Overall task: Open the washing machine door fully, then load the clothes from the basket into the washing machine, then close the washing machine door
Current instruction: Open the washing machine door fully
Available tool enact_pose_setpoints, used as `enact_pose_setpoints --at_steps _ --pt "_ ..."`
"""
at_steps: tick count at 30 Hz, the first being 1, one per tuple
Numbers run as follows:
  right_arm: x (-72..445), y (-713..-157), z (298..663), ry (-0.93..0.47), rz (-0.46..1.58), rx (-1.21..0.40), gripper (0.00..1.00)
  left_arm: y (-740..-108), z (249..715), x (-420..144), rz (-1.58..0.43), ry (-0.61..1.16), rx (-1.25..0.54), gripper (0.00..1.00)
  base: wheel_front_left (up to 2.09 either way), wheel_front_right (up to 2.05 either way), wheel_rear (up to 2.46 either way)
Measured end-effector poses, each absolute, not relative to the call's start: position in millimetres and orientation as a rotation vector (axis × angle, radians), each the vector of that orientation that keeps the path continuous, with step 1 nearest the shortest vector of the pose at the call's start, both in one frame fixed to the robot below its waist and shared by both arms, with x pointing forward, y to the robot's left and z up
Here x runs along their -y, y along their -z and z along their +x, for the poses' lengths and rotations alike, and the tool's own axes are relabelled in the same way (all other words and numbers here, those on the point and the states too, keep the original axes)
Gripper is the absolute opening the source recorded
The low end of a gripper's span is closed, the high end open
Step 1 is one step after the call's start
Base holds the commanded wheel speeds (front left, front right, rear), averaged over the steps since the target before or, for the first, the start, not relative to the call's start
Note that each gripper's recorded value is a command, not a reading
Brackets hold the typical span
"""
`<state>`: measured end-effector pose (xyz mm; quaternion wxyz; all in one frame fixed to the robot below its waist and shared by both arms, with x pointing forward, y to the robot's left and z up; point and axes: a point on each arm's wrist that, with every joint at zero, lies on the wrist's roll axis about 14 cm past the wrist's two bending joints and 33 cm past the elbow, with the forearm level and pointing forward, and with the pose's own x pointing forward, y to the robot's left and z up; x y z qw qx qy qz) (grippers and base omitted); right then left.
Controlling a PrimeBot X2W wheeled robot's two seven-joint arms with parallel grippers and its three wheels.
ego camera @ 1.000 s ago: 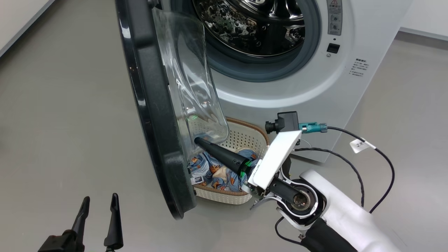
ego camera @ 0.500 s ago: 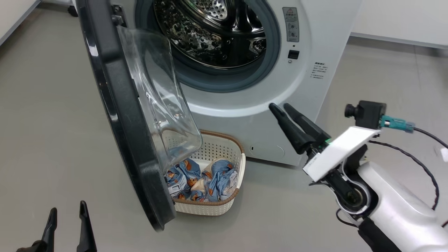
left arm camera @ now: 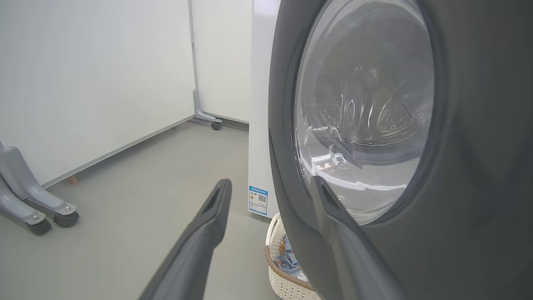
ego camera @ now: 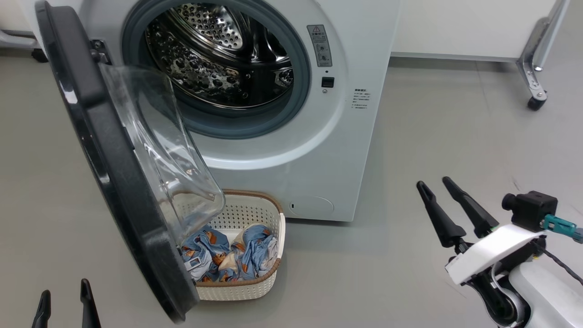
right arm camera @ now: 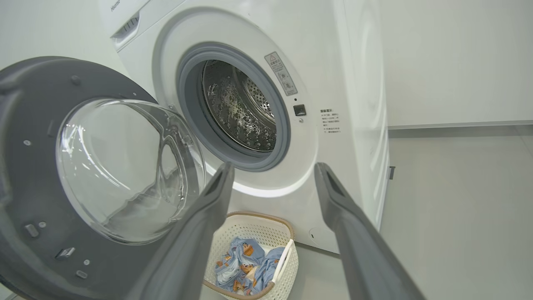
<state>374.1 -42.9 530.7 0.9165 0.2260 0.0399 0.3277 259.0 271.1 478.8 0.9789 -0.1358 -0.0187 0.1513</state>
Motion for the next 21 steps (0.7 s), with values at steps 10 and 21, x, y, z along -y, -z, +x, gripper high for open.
enact_pose_setpoints --at_steps 10,21 --pt "124.8 -533.1 386.4 -0.386 0.245 0.026 1.00 -476.8 274.6 -258.8 -0.277 -0.242 0.023 1.00 0.00 0.00 0.00" --pt "154.9 -513.5 367.9 -0.230 0.115 0.030 1.00 -467.1 277.7 -255.9 -0.279 -0.232 -0.012 1.00 0.00 0.00 0.00"
